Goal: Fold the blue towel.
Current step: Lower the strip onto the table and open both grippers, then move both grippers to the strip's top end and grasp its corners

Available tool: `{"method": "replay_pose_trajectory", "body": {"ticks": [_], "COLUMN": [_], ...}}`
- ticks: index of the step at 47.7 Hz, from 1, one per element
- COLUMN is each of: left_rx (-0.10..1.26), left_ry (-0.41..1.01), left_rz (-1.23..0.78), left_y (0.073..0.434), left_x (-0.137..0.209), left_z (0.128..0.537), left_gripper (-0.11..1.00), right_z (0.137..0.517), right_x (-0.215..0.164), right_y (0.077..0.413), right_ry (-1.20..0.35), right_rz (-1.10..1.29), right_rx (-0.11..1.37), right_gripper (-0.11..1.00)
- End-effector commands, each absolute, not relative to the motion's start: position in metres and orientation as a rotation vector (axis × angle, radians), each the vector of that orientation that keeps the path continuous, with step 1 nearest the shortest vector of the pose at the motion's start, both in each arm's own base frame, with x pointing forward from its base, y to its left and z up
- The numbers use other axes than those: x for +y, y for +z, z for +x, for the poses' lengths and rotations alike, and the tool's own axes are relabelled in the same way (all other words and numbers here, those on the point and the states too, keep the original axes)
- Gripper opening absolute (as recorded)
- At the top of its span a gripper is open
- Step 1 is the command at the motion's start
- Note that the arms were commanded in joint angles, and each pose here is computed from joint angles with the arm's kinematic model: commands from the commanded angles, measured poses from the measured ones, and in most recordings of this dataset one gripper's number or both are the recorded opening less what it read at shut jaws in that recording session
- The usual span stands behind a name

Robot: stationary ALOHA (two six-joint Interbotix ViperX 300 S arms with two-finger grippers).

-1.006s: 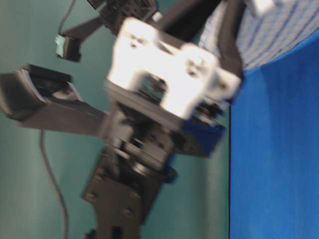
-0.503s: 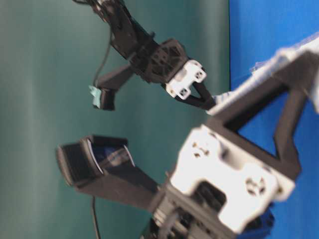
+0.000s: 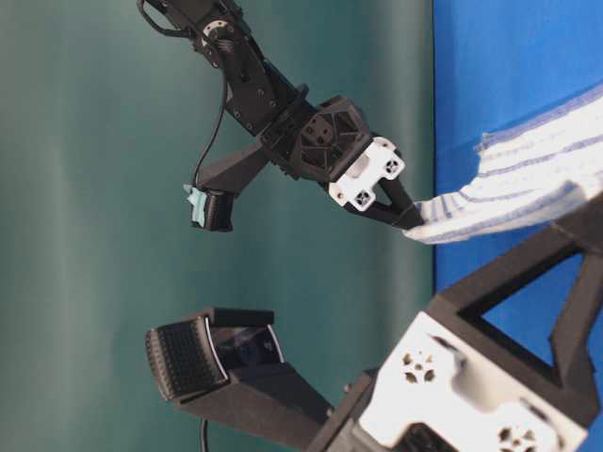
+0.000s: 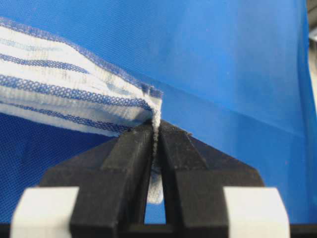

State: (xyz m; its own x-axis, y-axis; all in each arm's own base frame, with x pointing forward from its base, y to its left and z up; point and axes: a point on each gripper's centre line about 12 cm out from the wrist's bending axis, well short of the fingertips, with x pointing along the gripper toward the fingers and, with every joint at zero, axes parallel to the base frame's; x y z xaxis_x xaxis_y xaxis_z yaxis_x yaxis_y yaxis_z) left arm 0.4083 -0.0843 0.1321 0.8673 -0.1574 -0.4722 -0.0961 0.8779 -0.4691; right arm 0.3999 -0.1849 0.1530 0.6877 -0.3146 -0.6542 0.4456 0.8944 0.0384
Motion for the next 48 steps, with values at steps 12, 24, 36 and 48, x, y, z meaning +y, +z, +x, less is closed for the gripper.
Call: {"method": "replay_pose_trajectory", "body": {"ticks": [12,24,36,48], "left_rx": [0.487,0.547,0.578,0.531], "left_ry": [-0.043,-0.032,-0.034,0.048], "left_rz": [-0.514,-0.507,-0.484,-0.44], "left_y": [0.148,0.156,0.183,0.194], "left_x": [-0.084,-0.082,-0.074,-0.029], "left_z": [0.411,0.396,0.365,0.349], "left_gripper": [0.45,0.72,0.7,0.7], "right_z": [0.409,0.406,0.381,0.349], "right_x": [-0.183,-0.176,-0.165,-0.152], "right_y": [0.169,0.173,0.196,0.204], "right_ry": [-0.416,-0.401,-0.402,-0.406], "right_rz": [0.176,0.157,0.15,0.157], "right_rx": [0.639,0.636,0.601,0.589], "right_gripper": [0.43,0.95,0.91,0.91]}}
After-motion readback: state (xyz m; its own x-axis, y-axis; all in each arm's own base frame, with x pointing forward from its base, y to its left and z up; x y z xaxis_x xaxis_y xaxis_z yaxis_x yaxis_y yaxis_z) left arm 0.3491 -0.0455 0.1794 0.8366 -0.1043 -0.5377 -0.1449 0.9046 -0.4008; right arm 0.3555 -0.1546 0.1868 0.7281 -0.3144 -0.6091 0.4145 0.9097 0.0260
